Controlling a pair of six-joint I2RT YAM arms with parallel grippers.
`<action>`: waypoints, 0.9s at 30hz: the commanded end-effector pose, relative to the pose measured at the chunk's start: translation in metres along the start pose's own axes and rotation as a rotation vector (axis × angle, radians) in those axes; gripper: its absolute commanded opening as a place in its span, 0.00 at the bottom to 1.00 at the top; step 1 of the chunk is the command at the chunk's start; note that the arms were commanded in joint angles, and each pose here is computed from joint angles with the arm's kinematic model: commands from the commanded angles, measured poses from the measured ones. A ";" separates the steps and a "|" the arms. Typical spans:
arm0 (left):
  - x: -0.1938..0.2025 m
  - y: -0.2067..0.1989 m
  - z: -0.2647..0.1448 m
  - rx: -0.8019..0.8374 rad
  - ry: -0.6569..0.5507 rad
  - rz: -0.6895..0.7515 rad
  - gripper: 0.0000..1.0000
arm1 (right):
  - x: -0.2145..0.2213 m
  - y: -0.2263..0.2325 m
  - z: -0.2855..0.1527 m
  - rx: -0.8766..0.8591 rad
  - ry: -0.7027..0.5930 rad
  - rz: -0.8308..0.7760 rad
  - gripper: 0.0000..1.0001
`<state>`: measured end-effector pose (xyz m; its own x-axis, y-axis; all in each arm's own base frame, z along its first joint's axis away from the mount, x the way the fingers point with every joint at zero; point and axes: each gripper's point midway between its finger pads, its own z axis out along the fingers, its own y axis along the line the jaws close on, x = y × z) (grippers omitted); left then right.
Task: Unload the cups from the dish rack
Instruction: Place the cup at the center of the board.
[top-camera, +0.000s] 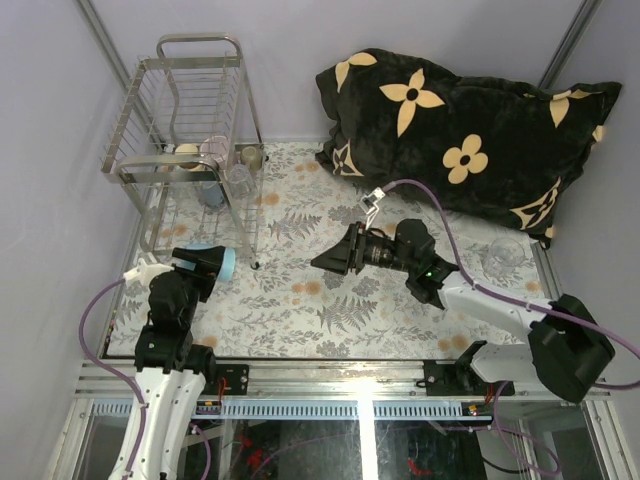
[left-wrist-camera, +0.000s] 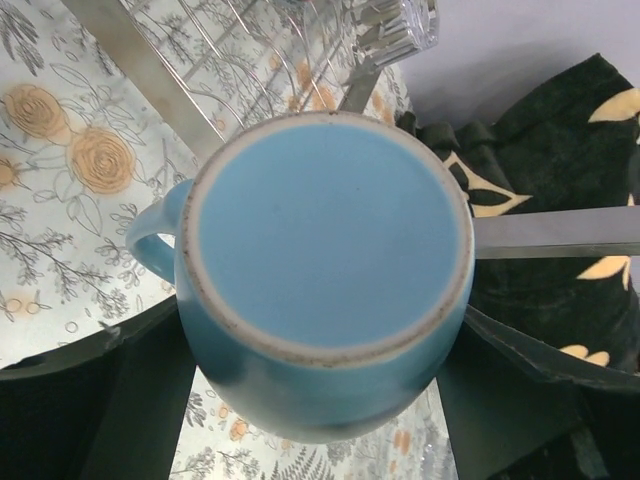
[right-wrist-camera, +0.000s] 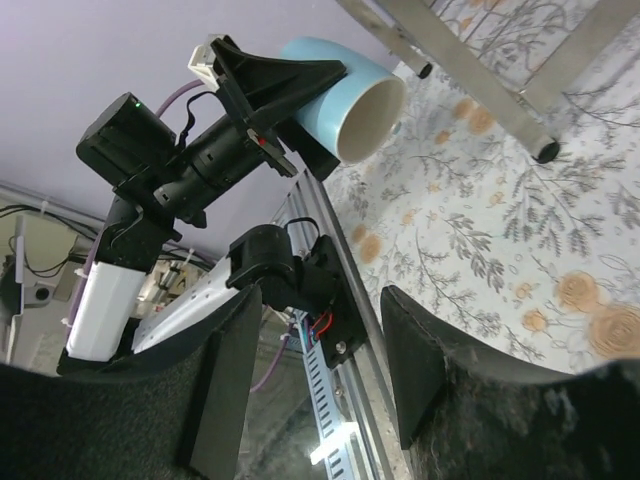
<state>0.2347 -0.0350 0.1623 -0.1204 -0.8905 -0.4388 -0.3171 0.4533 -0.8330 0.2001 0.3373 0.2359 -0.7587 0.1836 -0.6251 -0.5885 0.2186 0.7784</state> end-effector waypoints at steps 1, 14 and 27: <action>-0.008 -0.044 -0.014 0.151 0.009 -0.081 0.22 | -0.021 0.041 0.019 -0.171 -0.078 -0.027 0.57; -0.005 -0.065 -0.023 0.203 0.067 -0.149 0.23 | -0.016 0.060 0.062 -0.262 -0.039 -0.030 0.57; -0.006 -0.072 -0.025 0.210 0.077 -0.142 0.23 | -0.002 0.046 0.106 -0.282 0.002 0.037 0.51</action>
<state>0.2305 -0.0580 0.1836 -0.1786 -0.9404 -0.2894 -0.2773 0.3303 -0.9022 0.2036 0.4339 0.2351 -0.8081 0.1349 -0.5734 -0.5741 0.0381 0.8179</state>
